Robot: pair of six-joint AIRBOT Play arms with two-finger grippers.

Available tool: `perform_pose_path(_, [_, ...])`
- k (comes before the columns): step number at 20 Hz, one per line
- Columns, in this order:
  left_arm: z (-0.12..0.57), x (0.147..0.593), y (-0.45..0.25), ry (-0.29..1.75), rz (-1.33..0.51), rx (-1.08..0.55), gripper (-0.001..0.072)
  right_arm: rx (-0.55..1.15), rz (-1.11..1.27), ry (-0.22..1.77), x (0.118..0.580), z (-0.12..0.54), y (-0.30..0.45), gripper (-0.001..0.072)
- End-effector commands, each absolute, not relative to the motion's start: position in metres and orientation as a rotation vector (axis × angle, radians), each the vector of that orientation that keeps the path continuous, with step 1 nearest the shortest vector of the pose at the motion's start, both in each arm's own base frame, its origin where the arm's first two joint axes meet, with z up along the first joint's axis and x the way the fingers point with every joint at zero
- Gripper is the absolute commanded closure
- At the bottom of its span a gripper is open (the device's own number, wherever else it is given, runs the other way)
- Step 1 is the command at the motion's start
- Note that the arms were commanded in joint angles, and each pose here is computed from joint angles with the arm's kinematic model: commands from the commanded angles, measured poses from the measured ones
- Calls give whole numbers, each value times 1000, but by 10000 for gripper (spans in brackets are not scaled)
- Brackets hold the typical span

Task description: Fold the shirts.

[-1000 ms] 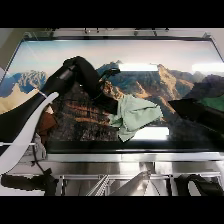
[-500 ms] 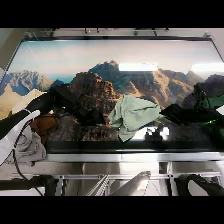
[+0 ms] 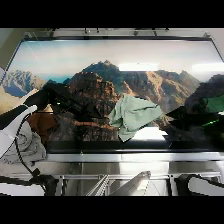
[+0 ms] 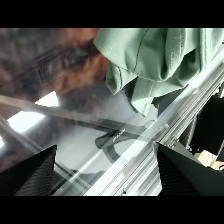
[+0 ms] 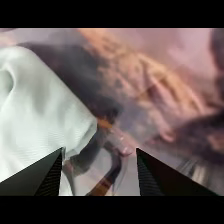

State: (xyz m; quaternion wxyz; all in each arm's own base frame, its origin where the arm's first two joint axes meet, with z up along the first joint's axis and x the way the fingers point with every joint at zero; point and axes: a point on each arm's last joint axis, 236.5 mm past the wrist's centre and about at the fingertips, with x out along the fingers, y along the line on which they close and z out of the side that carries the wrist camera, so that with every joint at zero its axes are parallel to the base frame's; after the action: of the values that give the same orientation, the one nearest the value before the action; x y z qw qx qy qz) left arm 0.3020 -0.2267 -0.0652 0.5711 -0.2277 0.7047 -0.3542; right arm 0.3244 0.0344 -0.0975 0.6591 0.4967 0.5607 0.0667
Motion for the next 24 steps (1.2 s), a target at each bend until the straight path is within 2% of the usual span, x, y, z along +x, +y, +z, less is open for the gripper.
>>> perform_pose_path(1, [-66, 307, -225, 1635, -827, -533, 43, 1200, 161, 1281, 335, -116, 54, 218])
perform_pose_path(5, [-74, 326, -224, 1570, -772, -529, 44, 1193, 163, 1245, 352, -117, 81, 220])
perform_pose_path(6, [-77, 332, -224, 1549, -752, -527, 44, 1187, 170, 1236, 356, -117, 86, 284])
perform_pose_path(8, [-88, 337, -232, 1536, -732, -515, 44, 1169, 192, 1234, 357, -115, 93, 479])
perform_pose_path(10, [-105, 331, -248, 1562, -736, -508, 44, 1165, 200, 1236, 357, -114, 94, 636])
perform_pose_path(11, [-111, 327, -259, 1587, -752, -515, 44, 1164, 201, 1236, 357, -114, 94, 675])
perform_pose_path(16, [-112, 315, -318, 1695, -910, -527, 60, 1156, 228, 1241, 354, -112, 98, 690])
perform_pose_path(17, [-107, 310, -327, 1709, -959, -497, 326, 1156, 229, 1241, 354, -112, 98, 690])
perform_pose_path(18, [-101, 307, -335, 1714, -1000, -473, 702, 1157, 243, 1245, 353, -110, 100, 691])
perform_pose_path(21, [-57, 309, -340, 1673, -1113, -431, 694, 1182, 397, 1169, 358, -72, 109, 693])
perform_pose_path(24, [50, 319, -321, 1515, -1236, -367, 694, 1214, 714, 813, 378, 68, 98, 693])
